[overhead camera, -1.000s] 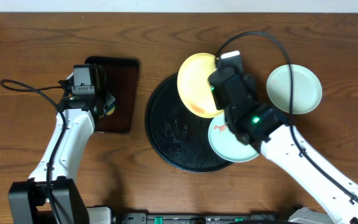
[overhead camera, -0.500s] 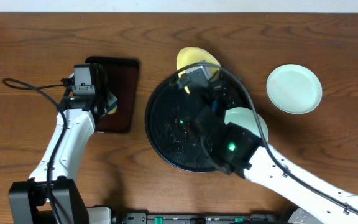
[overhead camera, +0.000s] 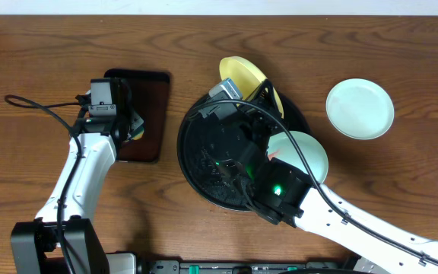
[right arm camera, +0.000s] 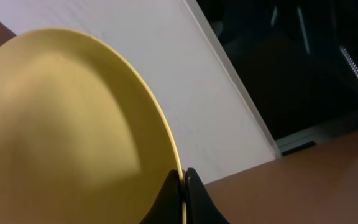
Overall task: Clean dirty plates on tray and stack at the side
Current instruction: 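Lift the yellow plate with the right gripper onto the set-aside green plate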
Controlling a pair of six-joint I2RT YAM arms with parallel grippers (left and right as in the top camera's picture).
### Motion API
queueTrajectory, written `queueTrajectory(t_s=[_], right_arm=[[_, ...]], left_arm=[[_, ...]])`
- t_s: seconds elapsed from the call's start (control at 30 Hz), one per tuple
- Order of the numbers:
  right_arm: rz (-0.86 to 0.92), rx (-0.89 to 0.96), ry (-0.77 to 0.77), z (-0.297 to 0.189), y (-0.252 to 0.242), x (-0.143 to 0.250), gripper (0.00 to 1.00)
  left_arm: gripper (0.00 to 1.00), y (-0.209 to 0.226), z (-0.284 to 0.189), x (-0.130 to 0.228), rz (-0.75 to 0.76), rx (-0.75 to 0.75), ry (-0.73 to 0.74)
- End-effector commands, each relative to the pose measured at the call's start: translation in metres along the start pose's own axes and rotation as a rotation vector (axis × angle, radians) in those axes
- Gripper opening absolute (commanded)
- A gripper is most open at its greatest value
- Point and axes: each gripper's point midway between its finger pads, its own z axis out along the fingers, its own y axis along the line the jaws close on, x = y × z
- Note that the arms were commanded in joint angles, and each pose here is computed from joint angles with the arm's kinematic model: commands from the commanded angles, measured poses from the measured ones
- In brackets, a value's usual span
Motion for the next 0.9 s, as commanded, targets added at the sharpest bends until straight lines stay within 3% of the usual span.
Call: queueTrajectory(t_s=[0.0, 0.33, 0.6, 0.73, 0.87], right_arm=[[-0.021, 0.021, 0.001, -0.005, -0.012, -0.002, 0.01], [0.085, 0.021, 0.006, -0.004, -0.012, 0.0, 0.01], [0.471, -0.035, 0.128, 0.025, 0.004, 0.044, 0.01], [0.681, -0.16, 0.292, 0.054, 0.024, 0.086, 0.01], [0.892, -0.173, 0.432, 0.079, 0.019, 0.123, 0.01]], left_arm=[[0.08, 0.002, 0.002, 0.003, 0.02, -0.008, 0.007], [0.08, 0.002, 0.002, 0.003, 0.02, -0.008, 0.008], [0.08, 0.002, 0.002, 0.004, 0.024, -0.009, 0.008], [0.07, 0.002, 0.002, 0.003, 0.024, -0.009, 0.008], [0.07, 0.002, 0.002, 0.003, 0.024, -0.009, 0.008]])
